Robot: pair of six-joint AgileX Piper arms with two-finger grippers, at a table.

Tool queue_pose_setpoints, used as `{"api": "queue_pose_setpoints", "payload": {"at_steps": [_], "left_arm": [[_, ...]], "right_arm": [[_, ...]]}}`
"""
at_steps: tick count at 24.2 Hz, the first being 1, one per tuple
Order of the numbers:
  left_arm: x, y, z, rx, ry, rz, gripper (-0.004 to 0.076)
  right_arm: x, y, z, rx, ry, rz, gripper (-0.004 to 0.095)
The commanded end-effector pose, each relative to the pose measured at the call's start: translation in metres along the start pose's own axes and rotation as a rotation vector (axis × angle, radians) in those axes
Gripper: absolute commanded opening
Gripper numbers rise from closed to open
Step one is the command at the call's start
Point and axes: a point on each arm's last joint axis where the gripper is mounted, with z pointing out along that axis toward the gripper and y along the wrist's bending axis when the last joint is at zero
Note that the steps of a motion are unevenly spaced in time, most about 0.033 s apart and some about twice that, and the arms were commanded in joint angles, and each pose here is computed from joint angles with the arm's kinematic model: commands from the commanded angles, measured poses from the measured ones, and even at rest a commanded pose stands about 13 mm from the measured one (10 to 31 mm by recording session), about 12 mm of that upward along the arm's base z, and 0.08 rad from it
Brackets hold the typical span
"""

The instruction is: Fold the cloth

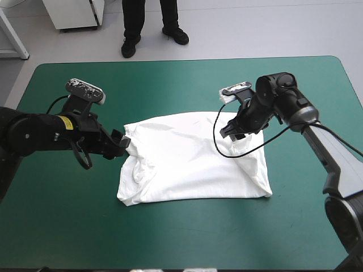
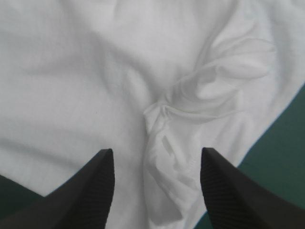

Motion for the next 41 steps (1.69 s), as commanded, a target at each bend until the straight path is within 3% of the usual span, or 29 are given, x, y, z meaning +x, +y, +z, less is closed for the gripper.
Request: {"api": "queue_pose_setpoints", "payload": {"at_steps": [1, 10, 21, 31, 34, 37, 41], "left_arm": [[0.018, -0.005, -0.013, 0.002, 0.02, 0.003, 0.0582], [0.077, 0.0, 0.031, -0.04, 0.249, 0.002, 0.0583], [0.101, 0.01, 0.123, -0.045, 0.355, -0.049, 0.0603], [0.11, 0.016, 0.203, -0.027, 0.544, -0.139, 0.0595], [0.111, 0.015, 0.211, -0.009, 0.549, -0.168, 0.0547], [0.114, 0.014, 0.222, 0.014, 0.582, -0.181, 0.0386], [0.116, 0.013, 0.229, 0.032, 0.595, -0.184, 0.0252]], "right_arm": [[0.013, 0.005, -0.064, 0.064, -0.141, -0.002, 0.0524], [0.055, 0.015, -0.145, 0.138, -0.346, 0.044, 0.051], [0.127, 0.008, -0.104, 0.239, -0.156, 0.092, 0.048], [0.134, 0.0, -0.104, 0.336, -0.206, 0.164, 0.048], [0.137, 0.0, -0.096, 0.326, -0.197, 0.183, 0.048], [0.144, 0.0, -0.077, 0.306, -0.153, 0.205, 0.048], [0.146, 0.003, -0.057, 0.258, -0.174, 0.228, 0.048]]}}
